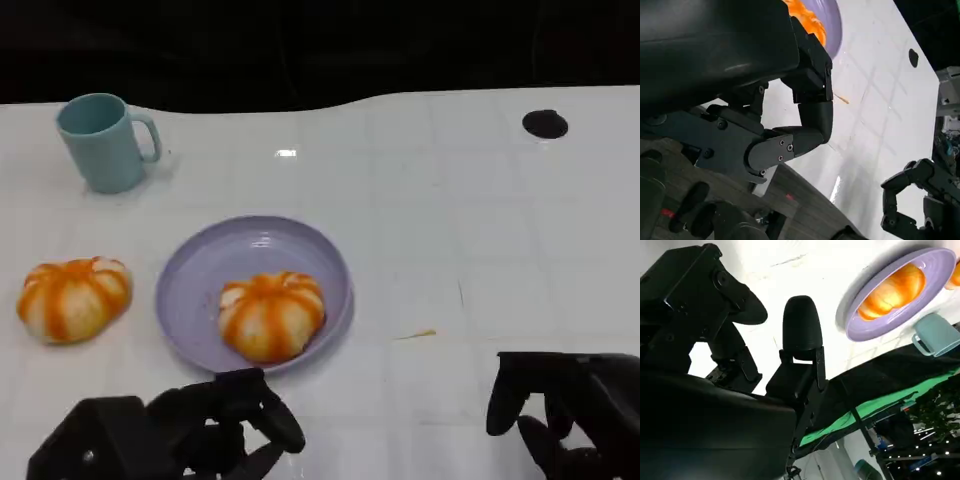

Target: Grasp the bread from the table and place it into the plate.

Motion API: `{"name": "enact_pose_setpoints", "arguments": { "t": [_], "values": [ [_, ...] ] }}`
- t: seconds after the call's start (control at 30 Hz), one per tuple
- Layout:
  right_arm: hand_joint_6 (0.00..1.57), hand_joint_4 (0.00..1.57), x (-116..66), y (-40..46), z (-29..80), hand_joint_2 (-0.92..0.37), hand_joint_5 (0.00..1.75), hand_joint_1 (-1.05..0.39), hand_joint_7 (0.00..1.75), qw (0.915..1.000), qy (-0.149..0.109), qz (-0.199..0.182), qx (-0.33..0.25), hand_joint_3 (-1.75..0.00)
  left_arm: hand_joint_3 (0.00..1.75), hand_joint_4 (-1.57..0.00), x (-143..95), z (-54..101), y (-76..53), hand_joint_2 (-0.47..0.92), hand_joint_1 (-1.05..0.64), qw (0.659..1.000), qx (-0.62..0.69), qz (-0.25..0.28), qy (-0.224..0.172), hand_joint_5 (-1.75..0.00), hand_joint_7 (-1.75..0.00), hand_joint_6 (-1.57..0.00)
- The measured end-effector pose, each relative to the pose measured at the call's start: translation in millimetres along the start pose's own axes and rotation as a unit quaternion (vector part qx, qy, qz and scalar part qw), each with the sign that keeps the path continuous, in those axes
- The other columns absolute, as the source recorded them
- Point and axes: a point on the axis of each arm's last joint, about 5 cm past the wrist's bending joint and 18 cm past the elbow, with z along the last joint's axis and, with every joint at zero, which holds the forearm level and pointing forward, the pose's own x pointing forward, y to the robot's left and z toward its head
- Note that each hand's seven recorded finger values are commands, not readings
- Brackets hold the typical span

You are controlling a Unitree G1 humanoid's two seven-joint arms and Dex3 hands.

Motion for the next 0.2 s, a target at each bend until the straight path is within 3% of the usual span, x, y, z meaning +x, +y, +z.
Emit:
{"name": "enact_pose_setpoints", "arguments": {
  "t": [0.2],
  "values": [
    [0.90,0.92,0.4,0.2,0.6,-0.24,1.75,0.06,1.31,1.0000,-0.001,0.000,0.001,-1.35,0.60,-0.65,-0.3,-0.1,0.4,0.89,-0.34,1.000,-0.003,0.000,-0.001,-1.75,-1.44,-0.59]
  ]
}}
